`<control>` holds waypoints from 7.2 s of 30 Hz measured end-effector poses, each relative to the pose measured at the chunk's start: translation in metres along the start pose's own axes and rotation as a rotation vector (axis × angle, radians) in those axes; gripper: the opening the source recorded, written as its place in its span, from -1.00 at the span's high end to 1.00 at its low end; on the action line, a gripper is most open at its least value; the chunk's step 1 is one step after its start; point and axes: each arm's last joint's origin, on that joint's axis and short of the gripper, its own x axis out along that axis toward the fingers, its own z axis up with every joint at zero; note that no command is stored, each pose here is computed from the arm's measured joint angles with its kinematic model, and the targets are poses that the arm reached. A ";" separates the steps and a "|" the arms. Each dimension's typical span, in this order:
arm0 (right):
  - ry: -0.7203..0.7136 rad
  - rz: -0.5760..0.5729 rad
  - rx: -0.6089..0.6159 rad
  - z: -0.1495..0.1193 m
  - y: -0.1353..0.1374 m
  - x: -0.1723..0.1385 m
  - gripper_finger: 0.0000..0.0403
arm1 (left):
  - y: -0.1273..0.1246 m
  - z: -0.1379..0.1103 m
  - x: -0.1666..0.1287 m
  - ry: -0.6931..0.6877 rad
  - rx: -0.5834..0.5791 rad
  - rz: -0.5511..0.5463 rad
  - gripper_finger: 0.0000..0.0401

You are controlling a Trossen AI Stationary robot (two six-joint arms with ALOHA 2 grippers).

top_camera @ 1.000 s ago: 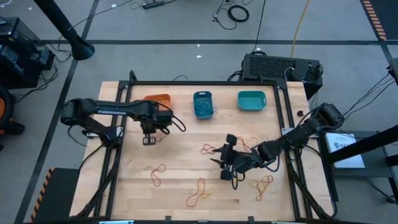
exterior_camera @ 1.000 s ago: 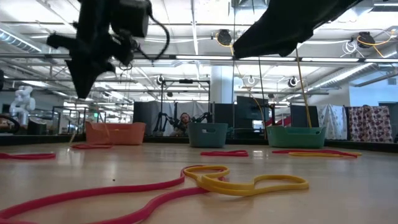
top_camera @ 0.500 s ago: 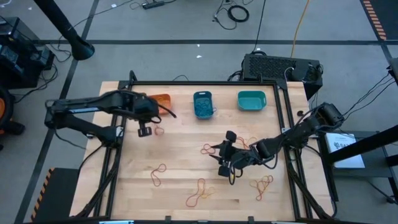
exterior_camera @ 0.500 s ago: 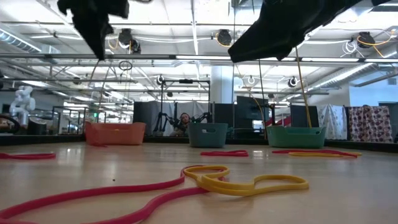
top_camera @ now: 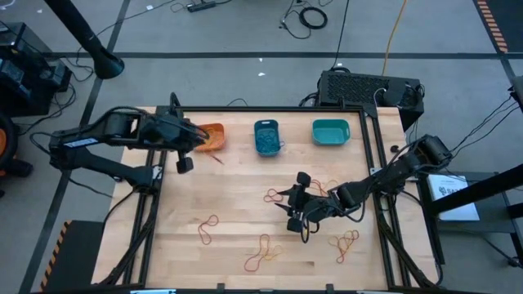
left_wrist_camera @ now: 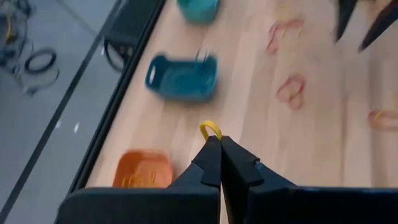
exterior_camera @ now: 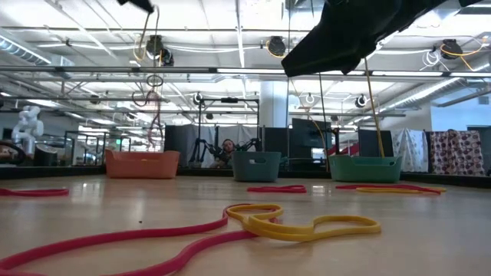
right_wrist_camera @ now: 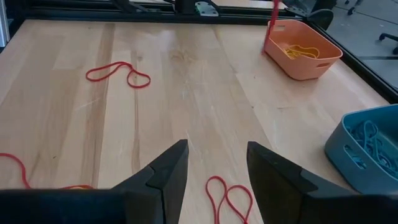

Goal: Sort rubber bands into baskets
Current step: Put the yellow rubber band into the orange bin

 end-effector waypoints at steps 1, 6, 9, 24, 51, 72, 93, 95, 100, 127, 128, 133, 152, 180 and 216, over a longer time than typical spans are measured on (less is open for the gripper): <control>0.000 0.000 0.000 0.000 0.000 0.000 0.22 | -0.001 0.001 -0.002 -0.022 0.000 -0.006 1.00; 0.000 0.000 0.000 0.000 0.000 0.000 0.22 | -0.002 0.001 -0.002 -0.012 0.002 0.002 1.00; -0.001 0.000 0.000 0.000 0.000 0.000 0.22 | -0.003 0.001 0.001 0.001 0.004 -0.008 1.00; 0.000 0.000 0.000 0.000 0.000 0.000 0.22 | -0.022 -0.059 0.075 0.505 0.001 -0.060 1.00; 0.000 0.000 0.000 0.000 0.000 0.000 0.22 | -0.004 -0.113 0.113 1.028 0.065 0.378 1.00; -0.026 -0.033 -0.010 0.003 -0.006 0.006 0.22 | -0.010 -0.004 0.052 0.445 -0.018 0.316 1.00; -0.267 -0.030 -0.114 -0.023 -0.011 0.094 0.22 | -0.025 0.025 0.048 0.180 0.024 0.228 1.00; -0.261 -0.029 -0.117 -0.023 -0.011 0.094 0.22 | -0.019 0.023 0.053 0.191 0.029 0.275 1.00; -0.261 -0.033 -0.141 -0.023 -0.008 0.092 0.22 | 0.004 0.012 0.072 0.272 0.025 0.342 1.00; -0.057 -0.200 -0.141 0.001 0.005 -0.028 0.22 | 0.087 -0.072 0.153 0.464 -0.171 0.397 1.00; -0.063 -0.209 -0.144 0.001 0.006 -0.030 0.22 | 0.088 -0.072 0.154 0.468 -0.173 0.396 1.00; -0.069 -0.218 -0.150 0.001 0.008 -0.031 0.22 | 0.088 -0.075 0.165 0.509 -0.164 0.386 0.97; -0.055 -0.184 -0.139 0.000 0.009 -0.031 0.22 | 0.086 -0.070 0.168 0.666 -0.177 0.315 0.46; 0.202 0.228 0.223 -0.027 0.044 -0.056 0.22 | -0.167 -0.098 0.135 -0.583 0.249 -0.425 0.46; 0.972 -0.119 0.506 -0.112 0.052 -0.089 0.22 | -0.243 -0.098 0.214 -0.549 0.290 -0.594 0.45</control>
